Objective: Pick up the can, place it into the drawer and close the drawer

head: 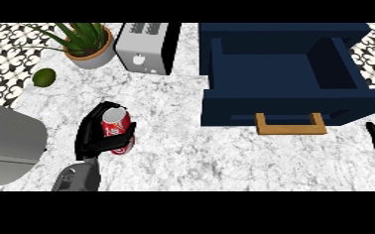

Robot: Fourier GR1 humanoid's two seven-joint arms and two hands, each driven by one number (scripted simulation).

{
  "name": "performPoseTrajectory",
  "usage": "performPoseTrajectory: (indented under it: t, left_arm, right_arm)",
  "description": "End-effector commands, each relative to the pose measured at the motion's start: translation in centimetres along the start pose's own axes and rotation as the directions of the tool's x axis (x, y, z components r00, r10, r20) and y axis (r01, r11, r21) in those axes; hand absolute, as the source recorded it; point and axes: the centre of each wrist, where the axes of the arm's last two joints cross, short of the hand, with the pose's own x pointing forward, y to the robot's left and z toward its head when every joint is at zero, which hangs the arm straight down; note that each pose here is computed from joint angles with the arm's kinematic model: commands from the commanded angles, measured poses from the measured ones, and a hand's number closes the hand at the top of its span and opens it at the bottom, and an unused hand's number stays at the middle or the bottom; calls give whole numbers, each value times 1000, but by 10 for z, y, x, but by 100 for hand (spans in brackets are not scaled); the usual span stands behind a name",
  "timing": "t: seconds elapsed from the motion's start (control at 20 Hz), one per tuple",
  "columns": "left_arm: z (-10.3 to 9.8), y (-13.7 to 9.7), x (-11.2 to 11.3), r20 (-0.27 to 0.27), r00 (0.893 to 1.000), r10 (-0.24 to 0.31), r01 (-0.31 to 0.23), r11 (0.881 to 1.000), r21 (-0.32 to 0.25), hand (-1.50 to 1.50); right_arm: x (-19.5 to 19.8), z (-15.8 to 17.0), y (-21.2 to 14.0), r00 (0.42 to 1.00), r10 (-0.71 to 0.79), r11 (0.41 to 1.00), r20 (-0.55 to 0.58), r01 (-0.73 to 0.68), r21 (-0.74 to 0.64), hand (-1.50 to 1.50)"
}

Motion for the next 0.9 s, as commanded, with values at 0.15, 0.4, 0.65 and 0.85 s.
performPoseTrajectory:
  t: [0.15,0.4,0.65,0.85]
  left_arm:
    - [-13,11,26,46,999,17,-18,1000,21,150]
    - [-18,8,45,71,997,4,-2,1000,-25,150]
    - [-40,-10,72,87,996,-7,15,996,-91,150]
    - [-49,-60,105,148,989,-19,37,992,-122,150]
  right_arm:
    - [-3,-15,13,1000,-3,1000,-4,3,0,-150]
    - [-19,2,-6,1000,-7,1000,8,8,-18,-150]
    - [9,19,11,1000,-14,1000,4,14,-17,-150]
    - [12,3,-10,1000,-2,1000,17,3,-24,-150]
